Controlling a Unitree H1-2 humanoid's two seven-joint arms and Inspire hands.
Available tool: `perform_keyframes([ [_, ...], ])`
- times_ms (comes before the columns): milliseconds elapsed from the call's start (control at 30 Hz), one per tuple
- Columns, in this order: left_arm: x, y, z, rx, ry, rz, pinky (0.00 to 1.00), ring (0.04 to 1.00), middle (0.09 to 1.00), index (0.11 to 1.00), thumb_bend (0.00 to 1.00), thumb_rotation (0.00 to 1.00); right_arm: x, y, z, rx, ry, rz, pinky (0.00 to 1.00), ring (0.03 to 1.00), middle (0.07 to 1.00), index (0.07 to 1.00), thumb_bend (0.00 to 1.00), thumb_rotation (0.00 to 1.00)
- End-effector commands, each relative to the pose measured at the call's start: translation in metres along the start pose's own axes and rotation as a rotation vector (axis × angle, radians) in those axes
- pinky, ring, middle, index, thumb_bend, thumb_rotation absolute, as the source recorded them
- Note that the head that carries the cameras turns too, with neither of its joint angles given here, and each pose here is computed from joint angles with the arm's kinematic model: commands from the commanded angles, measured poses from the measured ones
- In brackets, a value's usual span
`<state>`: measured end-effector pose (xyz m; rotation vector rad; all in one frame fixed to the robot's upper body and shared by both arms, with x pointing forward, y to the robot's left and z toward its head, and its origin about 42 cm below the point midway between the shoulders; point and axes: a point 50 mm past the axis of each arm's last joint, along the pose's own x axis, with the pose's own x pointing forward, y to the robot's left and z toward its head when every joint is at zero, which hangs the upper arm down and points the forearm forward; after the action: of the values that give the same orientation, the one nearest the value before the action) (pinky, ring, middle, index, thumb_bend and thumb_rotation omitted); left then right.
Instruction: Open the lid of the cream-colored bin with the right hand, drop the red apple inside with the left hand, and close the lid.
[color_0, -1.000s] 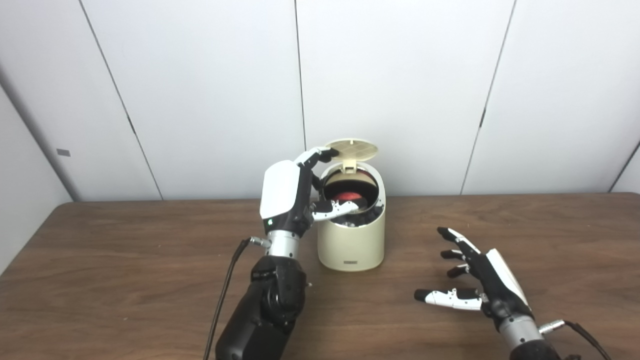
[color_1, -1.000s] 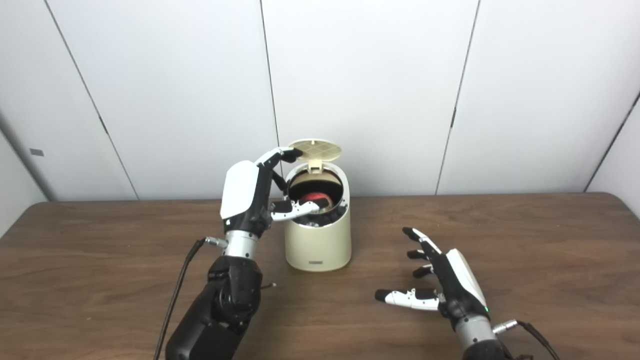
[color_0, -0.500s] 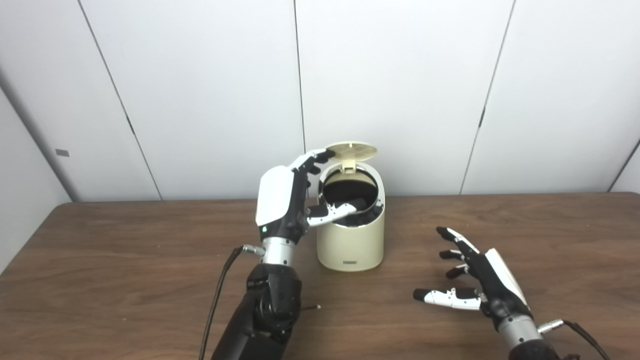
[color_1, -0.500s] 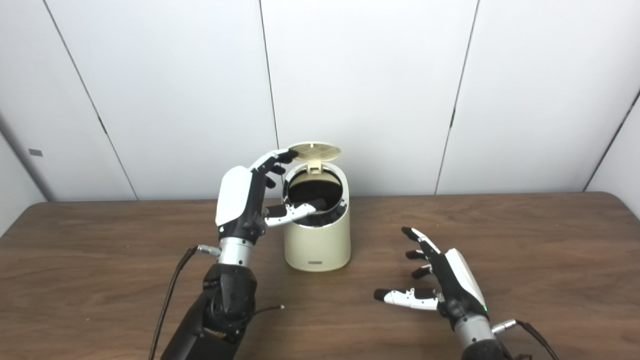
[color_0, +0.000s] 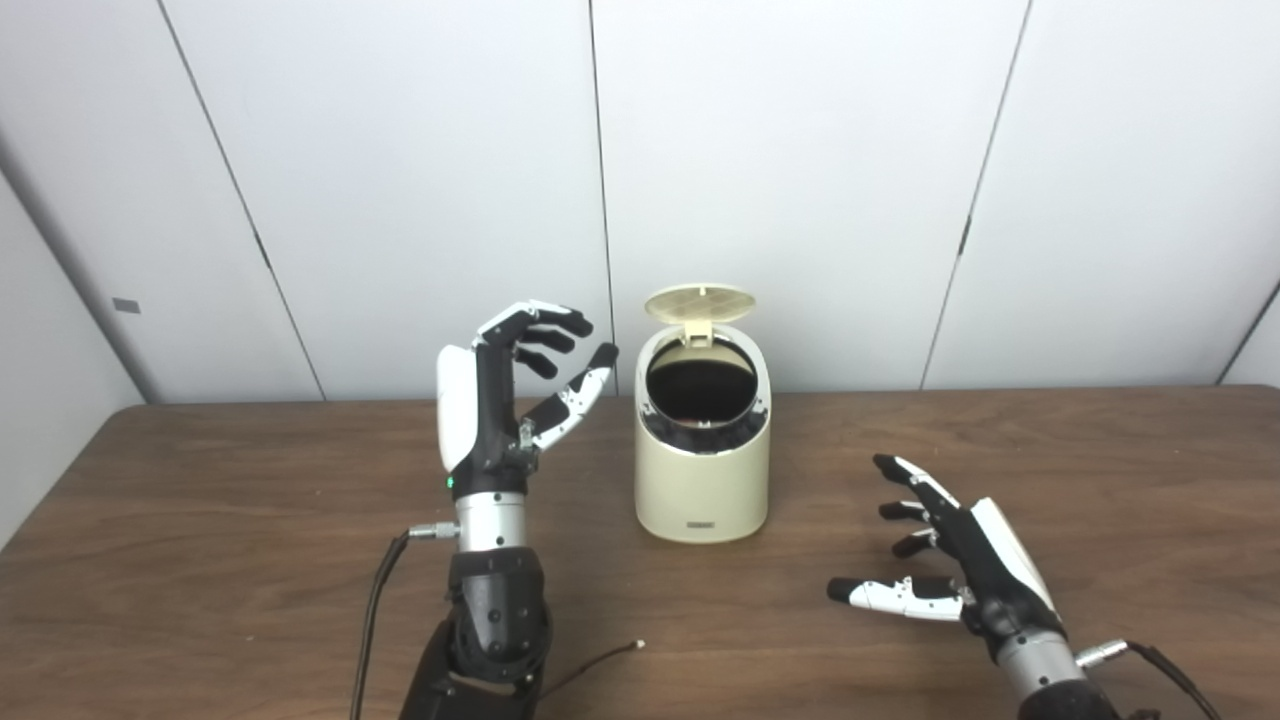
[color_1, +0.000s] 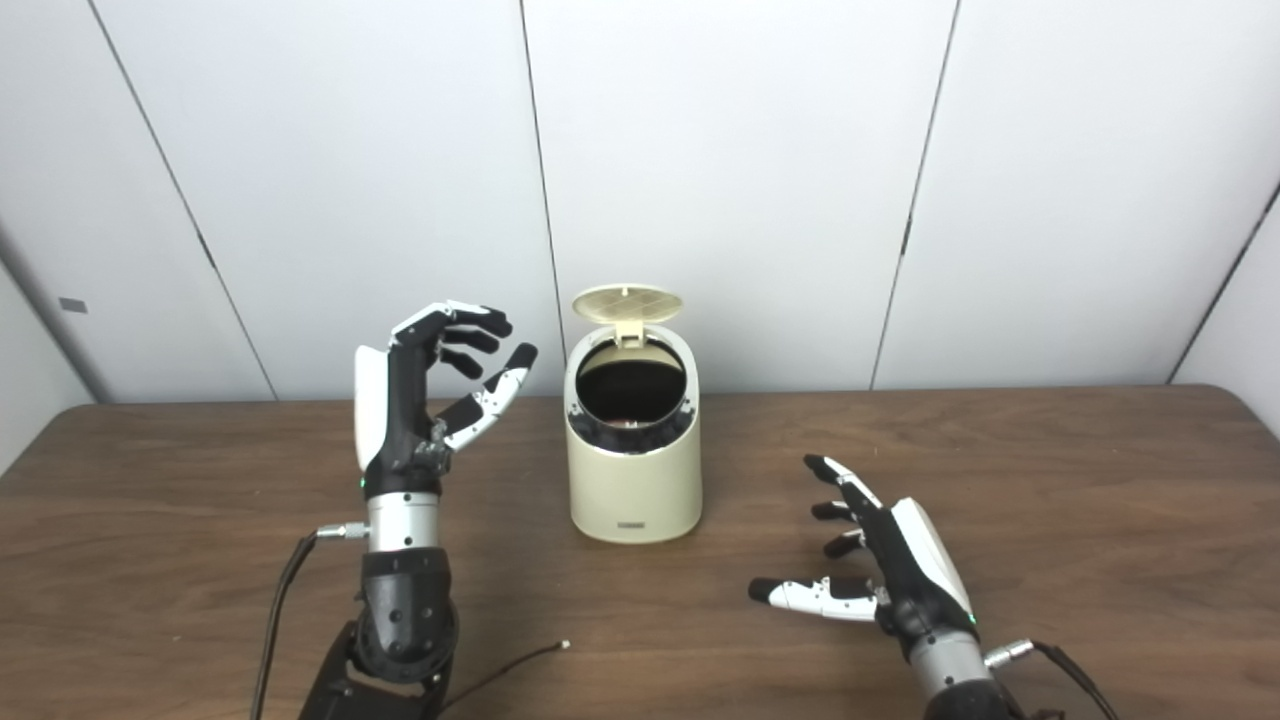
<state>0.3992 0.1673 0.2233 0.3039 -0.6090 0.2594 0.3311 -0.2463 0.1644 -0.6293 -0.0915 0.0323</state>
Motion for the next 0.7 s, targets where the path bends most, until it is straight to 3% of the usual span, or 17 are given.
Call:
perform_keyframes([
  [0,0.009,0.011,0.012,-0.047,-0.075,0.016,0.45,0.585,0.646,0.497,0.5,0.07,0.006,-0.008,0.008,0.002,-0.051,-0.035,0.6,0.787,0.902,0.881,0.84,0.27],
  [200,-0.008,0.032,-0.006,-0.093,0.023,-0.003,0.52,0.622,0.673,0.498,0.5,0.07,0.012,-0.015,0.017,0.036,-0.112,-0.059,0.61,0.802,0.907,0.882,0.8,0.27],
  [300,-0.02,0.039,-0.017,-0.136,0.083,-0.056,0.54,0.638,0.692,0.498,0.5,0.07,0.019,-0.021,0.025,0.042,-0.164,-0.067,0.62,0.799,0.903,0.883,0.78,0.23],
  [333,-0.025,0.041,-0.021,-0.152,0.095,-0.082,0.58,0.657,0.711,0.641,0.59,0.07,0.022,-0.023,0.028,0.041,-0.181,-0.072,0.64,0.794,0.896,0.878,0.78,0.22],
  [433,-0.042,0.045,-0.034,-0.181,0.128,-0.156,0.61,0.682,0.739,0.764,0.68,0.03,0.031,-0.028,0.039,0.035,-0.214,-0.08,0.68,0.791,0.887,0.869,0.79,0.23],
  [667,-0.073,0.052,-0.058,-0.27,0.247,-0.229,0.62,0.707,0.764,0.815,0.67,0.0,0.045,-0.036,0.062,-0.012,-0.275,-0.082,0.59,0.767,0.864,0.854,0.79,0.25],
])
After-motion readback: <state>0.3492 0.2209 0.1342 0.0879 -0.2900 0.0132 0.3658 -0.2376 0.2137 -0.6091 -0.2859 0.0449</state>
